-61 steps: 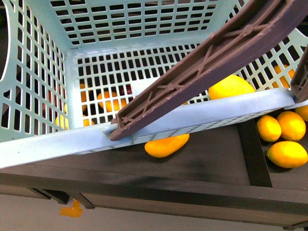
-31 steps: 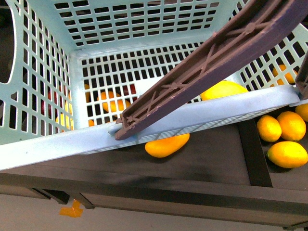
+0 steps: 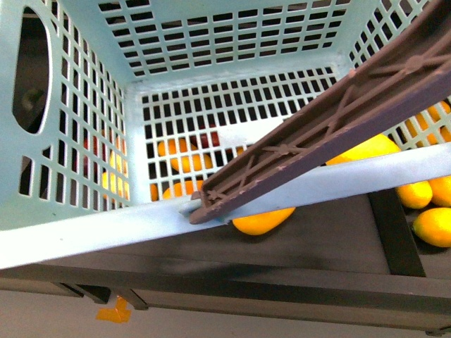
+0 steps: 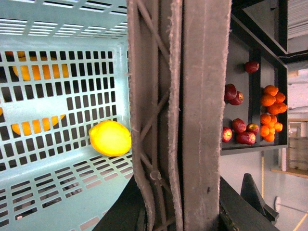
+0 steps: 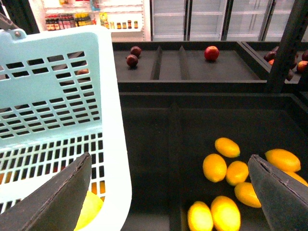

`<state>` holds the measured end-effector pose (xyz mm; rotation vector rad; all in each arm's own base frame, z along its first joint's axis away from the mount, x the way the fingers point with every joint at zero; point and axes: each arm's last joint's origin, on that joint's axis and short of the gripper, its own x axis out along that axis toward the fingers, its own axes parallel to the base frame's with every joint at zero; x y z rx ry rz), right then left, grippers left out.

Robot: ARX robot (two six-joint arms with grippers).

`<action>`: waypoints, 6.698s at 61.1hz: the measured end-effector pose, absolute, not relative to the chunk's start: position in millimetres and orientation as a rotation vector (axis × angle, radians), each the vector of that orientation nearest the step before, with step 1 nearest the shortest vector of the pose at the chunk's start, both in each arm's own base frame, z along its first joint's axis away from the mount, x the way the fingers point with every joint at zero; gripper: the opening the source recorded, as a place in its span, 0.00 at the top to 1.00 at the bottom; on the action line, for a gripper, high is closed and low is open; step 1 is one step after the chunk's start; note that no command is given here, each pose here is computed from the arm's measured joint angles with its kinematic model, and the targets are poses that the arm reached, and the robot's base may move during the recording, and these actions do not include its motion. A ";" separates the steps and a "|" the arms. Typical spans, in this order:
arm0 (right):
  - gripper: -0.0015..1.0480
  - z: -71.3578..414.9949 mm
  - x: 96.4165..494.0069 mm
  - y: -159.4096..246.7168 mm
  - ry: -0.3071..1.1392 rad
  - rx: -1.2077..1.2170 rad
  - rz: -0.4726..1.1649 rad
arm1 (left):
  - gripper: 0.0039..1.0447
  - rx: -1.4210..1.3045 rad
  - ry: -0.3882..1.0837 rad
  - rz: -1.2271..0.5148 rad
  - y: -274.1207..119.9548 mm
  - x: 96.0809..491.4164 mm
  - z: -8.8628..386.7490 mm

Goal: Pick lemon and mango into basket

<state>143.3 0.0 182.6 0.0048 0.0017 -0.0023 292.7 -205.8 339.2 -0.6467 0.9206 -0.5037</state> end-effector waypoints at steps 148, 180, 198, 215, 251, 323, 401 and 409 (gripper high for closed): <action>0.08 -3.8 440.6 -100.3 0.934 0.814 -0.791 | 0.82 -0.642 0.906 -0.483 -202.2 295.3 339.2; 0.17 -36.9 467.3 -104.6 0.956 0.853 -0.839 | 0.82 -0.643 0.907 -0.484 -202.3 295.3 339.2; 0.42 -38.0 461.5 -110.3 0.911 0.919 -0.789 | 0.82 -0.642 0.905 -0.481 -202.2 295.4 339.2; 0.42 17.2 439.5 -122.2 0.786 0.908 -0.526 | 0.82 -0.642 0.906 -0.483 -202.2 295.3 339.2; 0.42 212.4 341.0 -102.2 0.452 0.803 -0.105 | 0.82 -0.643 0.906 -0.483 -202.2 295.3 339.2; 0.08 281.0 278.4 110.2 0.442 0.492 0.272 | 0.82 -0.642 0.905 -0.480 -202.1 295.5 339.2; 0.98 185.1 140.4 0.4 0.009 0.006 0.001 | 0.82 -0.644 0.911 -0.478 -202.4 295.6 338.3; 0.98 180.9 134.3 0.4 0.008 0.006 0.001 | 0.82 -0.644 0.909 -0.476 -202.3 295.7 338.3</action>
